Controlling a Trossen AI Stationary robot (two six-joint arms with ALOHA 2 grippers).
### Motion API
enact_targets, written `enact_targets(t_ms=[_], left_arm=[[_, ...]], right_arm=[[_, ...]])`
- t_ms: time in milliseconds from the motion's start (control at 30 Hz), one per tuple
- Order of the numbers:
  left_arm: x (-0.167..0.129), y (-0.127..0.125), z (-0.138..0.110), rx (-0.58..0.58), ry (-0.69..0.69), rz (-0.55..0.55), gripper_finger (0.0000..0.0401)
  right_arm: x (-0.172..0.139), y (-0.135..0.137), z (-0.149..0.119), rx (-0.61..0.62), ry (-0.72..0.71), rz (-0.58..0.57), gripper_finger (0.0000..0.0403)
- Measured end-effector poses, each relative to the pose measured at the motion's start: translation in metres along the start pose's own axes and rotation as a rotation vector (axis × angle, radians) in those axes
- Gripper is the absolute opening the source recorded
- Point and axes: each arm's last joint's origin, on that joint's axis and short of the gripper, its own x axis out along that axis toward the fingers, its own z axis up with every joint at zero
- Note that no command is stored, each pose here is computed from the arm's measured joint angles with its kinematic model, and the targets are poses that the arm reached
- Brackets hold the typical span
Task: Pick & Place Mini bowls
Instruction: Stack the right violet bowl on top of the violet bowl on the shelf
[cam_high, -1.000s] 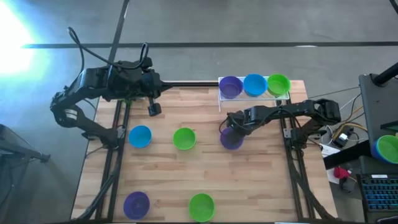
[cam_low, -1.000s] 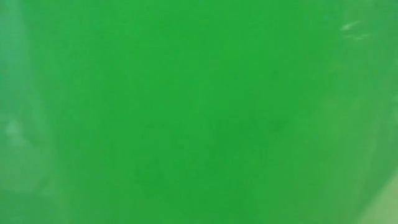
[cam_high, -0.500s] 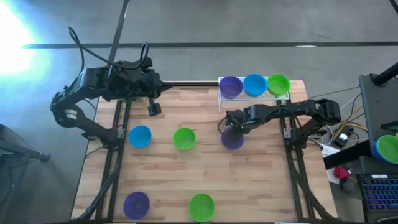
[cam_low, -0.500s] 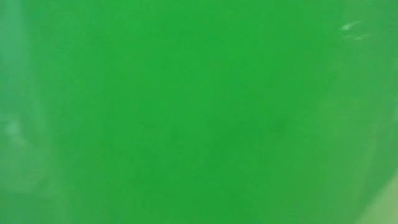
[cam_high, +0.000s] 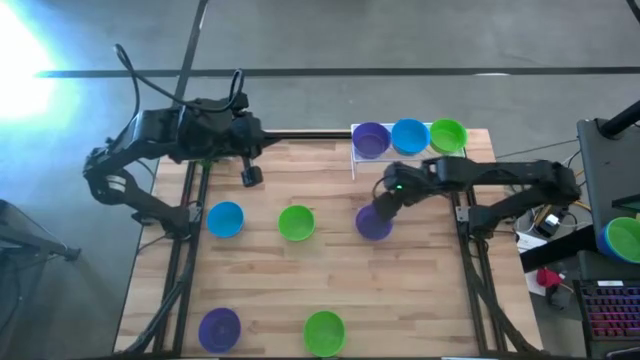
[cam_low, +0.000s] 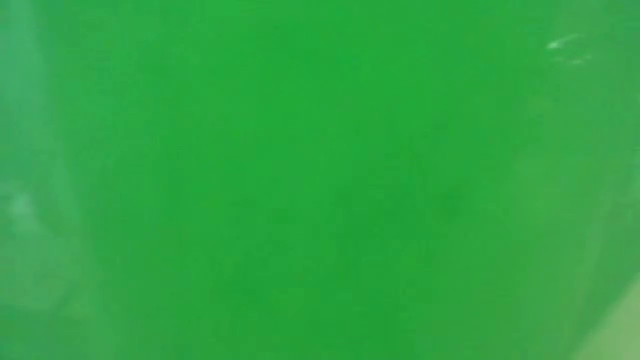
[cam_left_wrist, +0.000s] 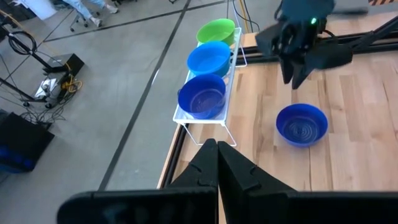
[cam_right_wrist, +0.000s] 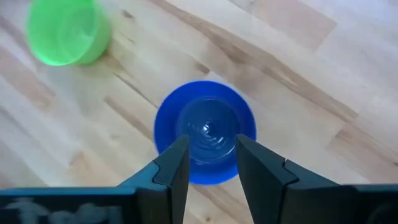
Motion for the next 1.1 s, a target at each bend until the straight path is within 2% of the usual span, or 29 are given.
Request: enact_targets(t_ms=[133,333,467,733,900,1100], left_arm=[[0.008,-0.003,0.002,0.004,0.012,-0.002,0.0011],[0.030,-0.010,0.006,0.012,0.031,-0.005,0.0075],[0.049,-0.015,0.010,0.014,0.035,-0.006,0.0113],[0.083,-0.028,0.012,0.054,0.084,-0.016,0.0128],[0.096,-0.032,0.012,0.038,0.096,-0.018,0.0129],[0.097,-0.033,0.012,0.032,0.099,-0.018,0.0129]], right_arm=[[-0.017,-0.009,-0.012,0.005,-0.028,0.052,0.0120],[-0.039,-0.018,-0.023,0.016,-0.068,0.130,0.0116],[-0.049,-0.023,-0.026,-0.020,-0.094,0.163,0.0120],[-0.063,-0.031,-0.029,-0.083,-0.143,0.200,0.0115],[-0.054,-0.032,-0.029,-0.101,-0.179,0.149,0.0112],[-0.016,-0.029,-0.033,-0.150,-0.164,0.105,0.0111]])
